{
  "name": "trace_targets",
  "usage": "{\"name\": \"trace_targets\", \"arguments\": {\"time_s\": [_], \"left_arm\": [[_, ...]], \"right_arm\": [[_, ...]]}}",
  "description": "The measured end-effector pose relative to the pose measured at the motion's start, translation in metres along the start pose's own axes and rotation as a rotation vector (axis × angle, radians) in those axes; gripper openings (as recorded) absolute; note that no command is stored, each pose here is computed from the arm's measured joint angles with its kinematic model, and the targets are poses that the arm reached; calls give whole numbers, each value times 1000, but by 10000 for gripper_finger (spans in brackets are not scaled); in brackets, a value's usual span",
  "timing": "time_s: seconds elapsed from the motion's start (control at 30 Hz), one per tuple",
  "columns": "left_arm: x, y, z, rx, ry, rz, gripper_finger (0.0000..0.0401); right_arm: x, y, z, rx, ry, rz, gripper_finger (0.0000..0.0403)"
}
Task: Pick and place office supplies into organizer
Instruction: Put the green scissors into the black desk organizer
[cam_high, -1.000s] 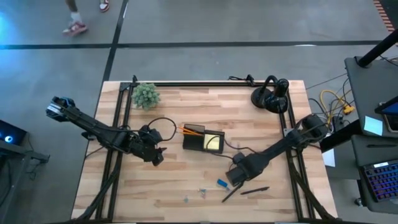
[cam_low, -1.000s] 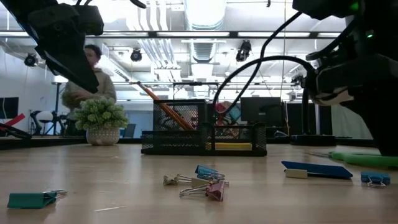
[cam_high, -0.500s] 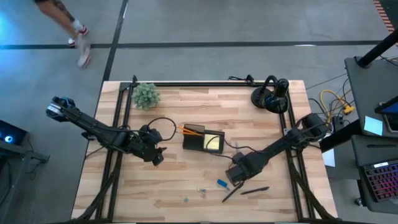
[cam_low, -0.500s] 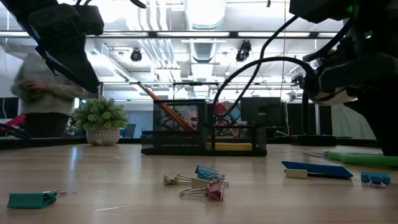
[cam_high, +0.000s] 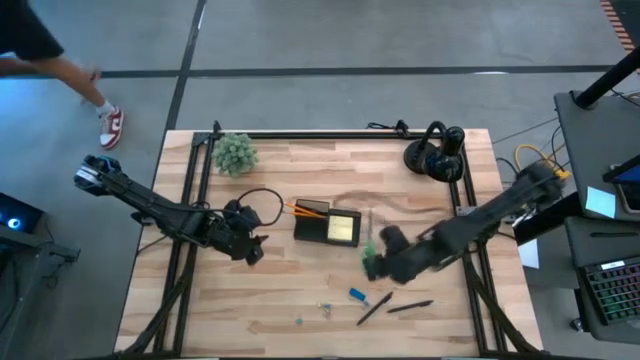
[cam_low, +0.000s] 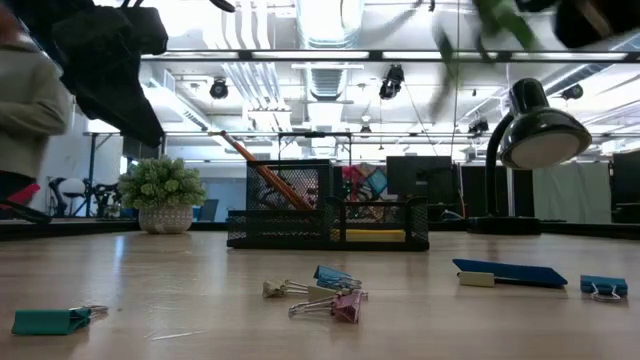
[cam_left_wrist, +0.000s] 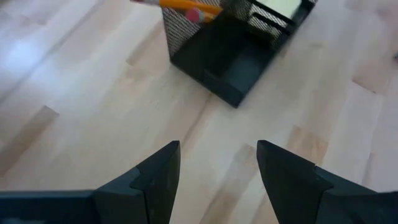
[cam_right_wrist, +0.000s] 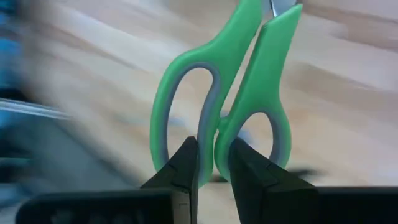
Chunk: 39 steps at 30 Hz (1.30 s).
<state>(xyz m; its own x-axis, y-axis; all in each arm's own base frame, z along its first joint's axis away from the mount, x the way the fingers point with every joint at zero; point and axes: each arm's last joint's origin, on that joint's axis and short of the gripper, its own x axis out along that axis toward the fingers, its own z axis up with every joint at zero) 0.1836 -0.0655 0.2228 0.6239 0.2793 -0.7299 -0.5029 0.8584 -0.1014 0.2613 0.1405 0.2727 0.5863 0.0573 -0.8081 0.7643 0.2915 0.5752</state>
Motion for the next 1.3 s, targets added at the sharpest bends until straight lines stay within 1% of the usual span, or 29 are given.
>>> {"name": "trace_targets", "arguments": {"time_s": [0.1, 0.2, 0.27, 0.3, 0.33, 0.4, 0.5, 0.53, 0.6, 0.7, 0.73, 0.87, 0.97, 1.03, 1.1, 1.2, 1.3], "left_arm": [[0, 1, 0, 2, -20, 21, 199], [-2, 2, 1, -3, -39, 29, 199], [-3, 3, 2, -6, -43, 25, 199], [-4, 3, 2, -9, -46, 22, 199], [-5, 3, 3, -10, -48, 20, 199], [-6, 4, 3, -15, -54, 16, 199], [-8, 5, 4, -21, -62, 9, 199], [-9, 5, 4, -24, -65, 6, 199], [-11, 6, 5, -30, -71, -1, 199], [-14, 8, 6, -38, -85, -5, 199], [-15, 9, 7, -37, -91, 1, 199], [-20, 16, 5, -21, -98, 44, 199], [-23, 19, 5, -19, -97, 49, 199], [-24, 20, 5, -23, -99, 46, 199], [-25, 20, 5, -26, -102, 43, 199], [-25, 20, 5, -27, -103, 41, 199], [-25, 20, 5, -26, -102, 42, 199]], "right_arm": [[-34, 18, 8, 132, -115, 324, 54], [-57, 31, 21, 239, -249, 590, 54], [-66, 38, 34, 261, -300, 718, 54], [-66, 41, 40, 263, -312, 757, 54], [-65, 43, 47, 267, -311, 782, 54], [-56, 47, 59, 262, -282, 798, 54], [-38, 51, 77, 275, -239, 797, 54], [-33, 54, 82, 286, -236, 824, 54], [-25, 63, 94, 298, -257, 931, 54], [-12, 78, 104, 304, -268, 1132, 54], [-5, 83, 106, 301, -257, 1166, 54], [33, 97, 101, 332, -164, 1192, 54], [55, 101, 98, 381, -124, 1261, 54], [63, 102, 95, 431, -96, 1314, 54], [70, 103, 89, 482, -63, 1334, 54], [73, 102, 73, 532, -21, 1304, 54], [70, 100, 58, 572, -40, 1287, 53]]}}
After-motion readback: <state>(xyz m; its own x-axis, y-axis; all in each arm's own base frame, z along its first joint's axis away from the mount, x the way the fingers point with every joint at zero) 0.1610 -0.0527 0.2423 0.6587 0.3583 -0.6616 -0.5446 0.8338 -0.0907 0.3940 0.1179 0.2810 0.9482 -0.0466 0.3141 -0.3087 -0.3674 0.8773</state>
